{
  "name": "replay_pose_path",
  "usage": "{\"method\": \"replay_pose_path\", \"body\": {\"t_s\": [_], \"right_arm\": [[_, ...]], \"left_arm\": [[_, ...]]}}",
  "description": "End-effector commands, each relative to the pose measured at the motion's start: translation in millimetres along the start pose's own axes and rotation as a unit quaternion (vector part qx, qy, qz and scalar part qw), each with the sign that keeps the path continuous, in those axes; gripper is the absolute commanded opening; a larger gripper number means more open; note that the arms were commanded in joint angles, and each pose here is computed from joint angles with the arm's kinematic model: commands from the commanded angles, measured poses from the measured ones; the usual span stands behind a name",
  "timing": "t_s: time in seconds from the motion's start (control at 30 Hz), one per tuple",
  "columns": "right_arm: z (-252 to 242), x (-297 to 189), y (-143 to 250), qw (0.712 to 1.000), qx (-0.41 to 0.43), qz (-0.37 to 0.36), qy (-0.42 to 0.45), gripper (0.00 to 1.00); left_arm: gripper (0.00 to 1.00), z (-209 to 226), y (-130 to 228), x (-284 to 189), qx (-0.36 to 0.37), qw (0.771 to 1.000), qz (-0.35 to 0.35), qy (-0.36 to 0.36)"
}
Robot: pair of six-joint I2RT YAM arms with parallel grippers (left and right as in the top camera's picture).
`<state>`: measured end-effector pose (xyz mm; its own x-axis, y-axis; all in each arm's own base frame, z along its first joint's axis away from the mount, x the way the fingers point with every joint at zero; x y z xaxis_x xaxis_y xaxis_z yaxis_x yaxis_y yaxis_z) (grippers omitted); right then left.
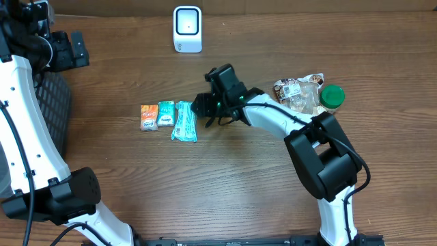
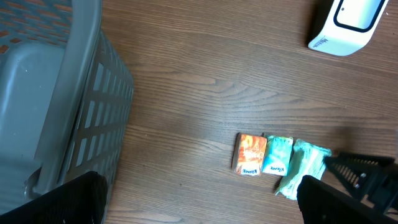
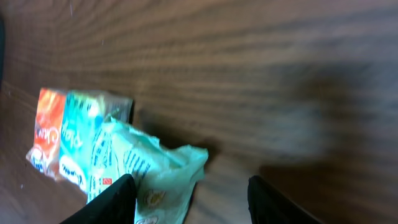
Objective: Scan the item barcode
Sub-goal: 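Move the right gripper to the mint-green wipes pack and grasp it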
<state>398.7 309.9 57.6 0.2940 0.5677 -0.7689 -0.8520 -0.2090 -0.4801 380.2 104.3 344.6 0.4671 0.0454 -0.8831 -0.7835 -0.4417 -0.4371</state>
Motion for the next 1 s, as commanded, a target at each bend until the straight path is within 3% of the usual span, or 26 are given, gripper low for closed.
{"method": "replay_pose_path", "body": {"t_s": [0.0,0.13,0.27,0.4,0.8,0.97], "right_arm": [[-1.7,-7.3,-15.5,0.999,-0.041,-0.017,-0.010,0.55],[-3.2,-7.1,-9.2,0.998,-0.059,-0.002,-0.007,0.63],[4.6,-8.5,-4.1,0.997,-0.053,0.014,-0.046,0.65],[11.8,-10.0,-2.0,0.997,0.006,0.026,-0.077,0.52],[33.7,20.3,16.1,0.998,0.061,0.016,0.002,0.50],[31.8,30.1,19.5,0.998,0.064,0.016,0.001,0.36]], "left_arm": [[0.99,-1.9,-1.8,-12.2,0.009,1.000,-0.017,0.006],[0.99,-1.9,-1.8,-12.2,0.009,1.000,-0.017,0.006],[1.00,-1.9,-1.9,-12.1,0.009,1.000,-0.017,0.006],[1.00,-1.8,-1.9,-12.0,0.009,1.000,-0.017,0.006],[0.99,-1.9,-1.9,-12.1,0.009,1.000,-0.017,0.006],[0.99,-1.8,-1.9,-12.0,0.009,1.000,-0.017,0.006]]}}
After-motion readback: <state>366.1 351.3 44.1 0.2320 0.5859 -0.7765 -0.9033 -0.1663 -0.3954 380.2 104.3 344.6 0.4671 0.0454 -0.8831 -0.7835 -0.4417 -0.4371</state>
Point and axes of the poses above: each gripper's point midway between its finger pads, its own x axis out along the fingers, its own z axis along the line the jaws close on, y = z × x, the point moved 4 cm from there along -x, back along the fingers, and after that the axes turned 13 degrees about -x, right-handed, at the moved point
